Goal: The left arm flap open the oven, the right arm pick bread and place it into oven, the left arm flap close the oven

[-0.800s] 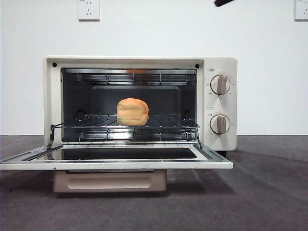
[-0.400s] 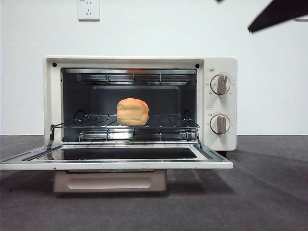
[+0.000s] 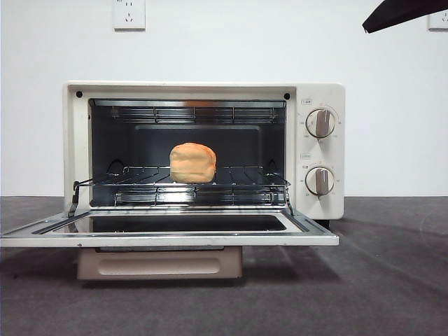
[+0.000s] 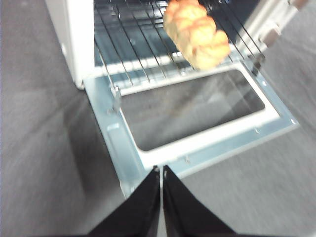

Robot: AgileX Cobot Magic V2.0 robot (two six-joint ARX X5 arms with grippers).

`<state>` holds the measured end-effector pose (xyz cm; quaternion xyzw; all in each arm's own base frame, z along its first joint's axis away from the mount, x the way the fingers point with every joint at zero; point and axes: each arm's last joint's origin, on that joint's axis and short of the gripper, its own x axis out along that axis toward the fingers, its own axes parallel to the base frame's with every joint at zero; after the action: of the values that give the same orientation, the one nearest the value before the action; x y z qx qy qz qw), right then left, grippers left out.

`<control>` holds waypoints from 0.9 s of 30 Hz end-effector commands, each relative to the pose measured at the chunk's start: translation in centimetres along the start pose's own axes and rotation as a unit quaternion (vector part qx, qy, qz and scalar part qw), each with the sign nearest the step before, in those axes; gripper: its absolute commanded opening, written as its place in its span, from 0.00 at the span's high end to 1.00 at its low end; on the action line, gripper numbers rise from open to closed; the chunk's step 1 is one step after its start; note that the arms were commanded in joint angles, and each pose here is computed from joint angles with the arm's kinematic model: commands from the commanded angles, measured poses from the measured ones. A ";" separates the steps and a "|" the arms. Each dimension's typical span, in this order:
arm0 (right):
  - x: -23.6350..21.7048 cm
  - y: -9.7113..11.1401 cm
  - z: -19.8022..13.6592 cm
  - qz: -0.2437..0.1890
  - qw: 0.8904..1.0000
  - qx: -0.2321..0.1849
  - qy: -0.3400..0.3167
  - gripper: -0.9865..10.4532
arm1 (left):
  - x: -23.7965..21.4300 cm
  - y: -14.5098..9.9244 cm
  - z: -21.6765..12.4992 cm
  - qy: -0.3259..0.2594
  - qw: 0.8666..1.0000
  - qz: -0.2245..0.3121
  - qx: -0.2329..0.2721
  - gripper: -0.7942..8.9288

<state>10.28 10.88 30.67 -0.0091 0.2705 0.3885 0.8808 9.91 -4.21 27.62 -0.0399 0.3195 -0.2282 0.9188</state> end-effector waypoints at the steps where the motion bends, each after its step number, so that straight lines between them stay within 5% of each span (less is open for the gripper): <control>1: -0.1 0.2 0.4 0.007 1.000 -0.001 -0.006 0.55 | 1.9 0.6 -0.2 0.004 1.000 0.011 -0.026 0.91; 9: -0.1 0.3 0.3 0.021 1.000 -0.001 -0.003 0.55 | 6.4 3.7 -0.9 0.005 0.993 0.053 -0.105 0.91; 27: -0.1 0.3 0.3 0.020 1.000 -0.002 -0.003 0.55 | 14.1 8.6 -2.5 0.111 0.978 -0.006 -0.177 0.91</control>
<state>10.21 10.92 30.65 -0.0069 0.2739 0.4001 0.8746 21.27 -2.65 16.04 -0.1850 0.4526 -0.1695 0.8557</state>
